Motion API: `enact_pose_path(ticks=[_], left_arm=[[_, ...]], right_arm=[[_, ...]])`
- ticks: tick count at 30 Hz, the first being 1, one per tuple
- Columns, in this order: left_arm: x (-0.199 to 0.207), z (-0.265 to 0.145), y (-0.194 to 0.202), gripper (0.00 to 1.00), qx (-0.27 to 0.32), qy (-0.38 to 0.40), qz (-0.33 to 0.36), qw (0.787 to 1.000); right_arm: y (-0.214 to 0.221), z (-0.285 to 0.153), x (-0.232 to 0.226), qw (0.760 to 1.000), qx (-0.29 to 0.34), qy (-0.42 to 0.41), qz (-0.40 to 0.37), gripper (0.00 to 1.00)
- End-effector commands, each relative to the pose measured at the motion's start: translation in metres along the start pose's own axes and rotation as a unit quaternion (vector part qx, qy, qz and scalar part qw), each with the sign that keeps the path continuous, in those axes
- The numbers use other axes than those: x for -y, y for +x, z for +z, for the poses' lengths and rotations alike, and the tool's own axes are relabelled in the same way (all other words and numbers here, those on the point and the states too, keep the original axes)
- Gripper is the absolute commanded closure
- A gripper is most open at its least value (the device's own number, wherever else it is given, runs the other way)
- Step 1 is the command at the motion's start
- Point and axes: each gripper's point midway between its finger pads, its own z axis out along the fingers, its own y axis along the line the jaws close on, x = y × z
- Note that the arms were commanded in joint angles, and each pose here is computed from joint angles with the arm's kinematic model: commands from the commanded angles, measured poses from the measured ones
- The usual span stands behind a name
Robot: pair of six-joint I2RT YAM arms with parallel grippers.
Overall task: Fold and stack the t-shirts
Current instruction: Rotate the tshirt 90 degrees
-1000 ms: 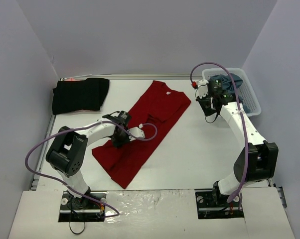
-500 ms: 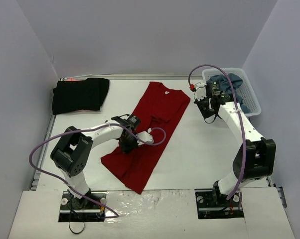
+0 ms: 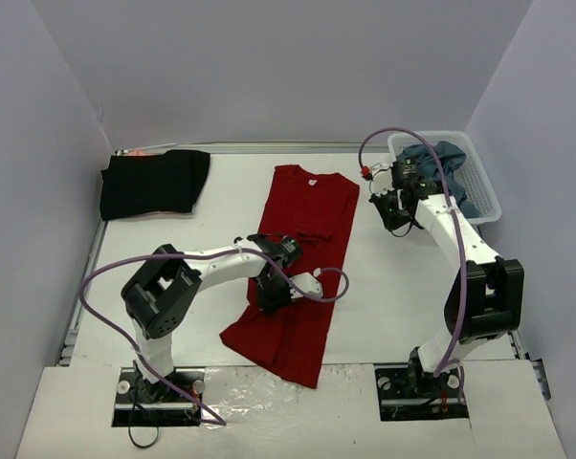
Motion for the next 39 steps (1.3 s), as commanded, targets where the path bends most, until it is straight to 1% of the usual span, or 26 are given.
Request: enact_pose_path(ticks=[1, 4, 8, 13, 14, 16, 18, 20, 23, 24, 26, 27, 28, 29, 30, 31, 32, 34, 35, 39], left_arm=[[0.017, 0.012, -0.011, 0.98, 0.006, 0.049, -0.011, 0.999], [0.016, 0.001, -0.037, 0.98, 0.042, 0.058, -0.007, 0.997], [0.017, -0.016, -0.055, 0.98, 0.073, 0.053, 0.003, 0.996], [0.027, -0.043, -0.054, 0.98, 0.074, 0.055, 0.016, 0.996], [0.029, -0.052, -0.054, 0.98, 0.077, 0.051, 0.028, 0.995], [0.037, -0.065, -0.046, 0.97, 0.067, 0.053, 0.029, 0.996], [0.041, -0.083, -0.037, 0.98, 0.071, 0.043, 0.032, 0.996], [0.042, -0.106, -0.034, 0.98, 0.097, 0.023, 0.031, 0.994], [0.026, -0.138, -0.021, 0.98, 0.130, -0.035, 0.001, 0.991], [0.010, -0.150, -0.015, 0.98, 0.146, -0.063, -0.023, 0.987], [-0.004, -0.171, -0.004, 0.98, 0.174, -0.105, -0.062, 0.977], [-0.020, -0.180, 0.001, 0.98, 0.181, -0.146, -0.083, 0.969], [-0.030, -0.191, 0.015, 0.98, 0.192, -0.174, -0.119, 0.959], [-0.037, -0.197, 0.021, 0.98, 0.196, -0.194, -0.136, 0.951], [-0.049, -0.205, 0.025, 0.98, 0.206, -0.228, -0.152, 0.940], [-0.061, -0.217, 0.042, 0.98, 0.200, -0.272, -0.179, 0.924], [-0.064, -0.215, 0.052, 0.97, 0.194, -0.282, -0.194, 0.919], [-0.075, -0.222, 0.069, 0.98, 0.193, -0.317, -0.219, 0.902], [-0.076, -0.217, 0.076, 0.98, 0.188, -0.317, -0.227, 0.901], [-0.082, -0.209, 0.091, 0.98, 0.184, -0.314, -0.261, 0.894]], right_arm=[[0.006, 0.004, -0.007, 1.000, -0.014, -0.019, 0.003, 1.00], [0.007, 0.010, -0.014, 0.999, -0.021, -0.038, 0.004, 1.00], [0.011, 0.019, -0.018, 0.998, -0.036, -0.051, 0.004, 1.00], [0.012, 0.027, -0.028, 0.996, -0.046, -0.076, -0.001, 1.00], [0.007, 0.026, -0.030, 0.996, -0.040, -0.084, -0.001, 1.00], [0.004, 0.028, -0.044, 0.991, -0.036, -0.127, -0.005, 1.00], [-0.006, 0.029, -0.060, 0.985, -0.026, -0.170, -0.015, 1.00], [-0.005, 0.036, -0.075, 0.979, -0.036, -0.198, -0.026, 1.00], [-0.007, 0.045, -0.094, 0.972, -0.050, -0.226, -0.047, 1.00], [-0.009, 0.048, -0.098, 0.970, -0.053, -0.232, -0.051, 1.00], [-0.006, 0.057, -0.109, 0.966, -0.065, -0.245, -0.058, 1.00], [-0.007, 0.060, -0.117, 0.963, -0.069, -0.252, -0.066, 1.00], [-0.009, 0.061, -0.122, 0.961, -0.068, -0.259, -0.069, 1.00], [-0.006, 0.068, -0.127, 0.958, -0.077, -0.266, -0.071, 1.00], [-0.007, 0.070, -0.133, 0.956, -0.079, -0.270, -0.077, 1.00], [-0.009, 0.072, -0.136, 0.956, -0.078, -0.272, -0.081, 1.00], [-0.005, 0.079, -0.138, 0.954, -0.089, -0.275, -0.081, 1.00], [-0.006, 0.085, -0.143, 0.953, -0.096, -0.274, -0.086, 1.00], [0.000, 0.093, -0.142, 0.953, -0.109, -0.270, -0.086, 1.00], [0.005, 0.111, -0.143, 0.952, -0.129, -0.261, -0.092, 1.00]])
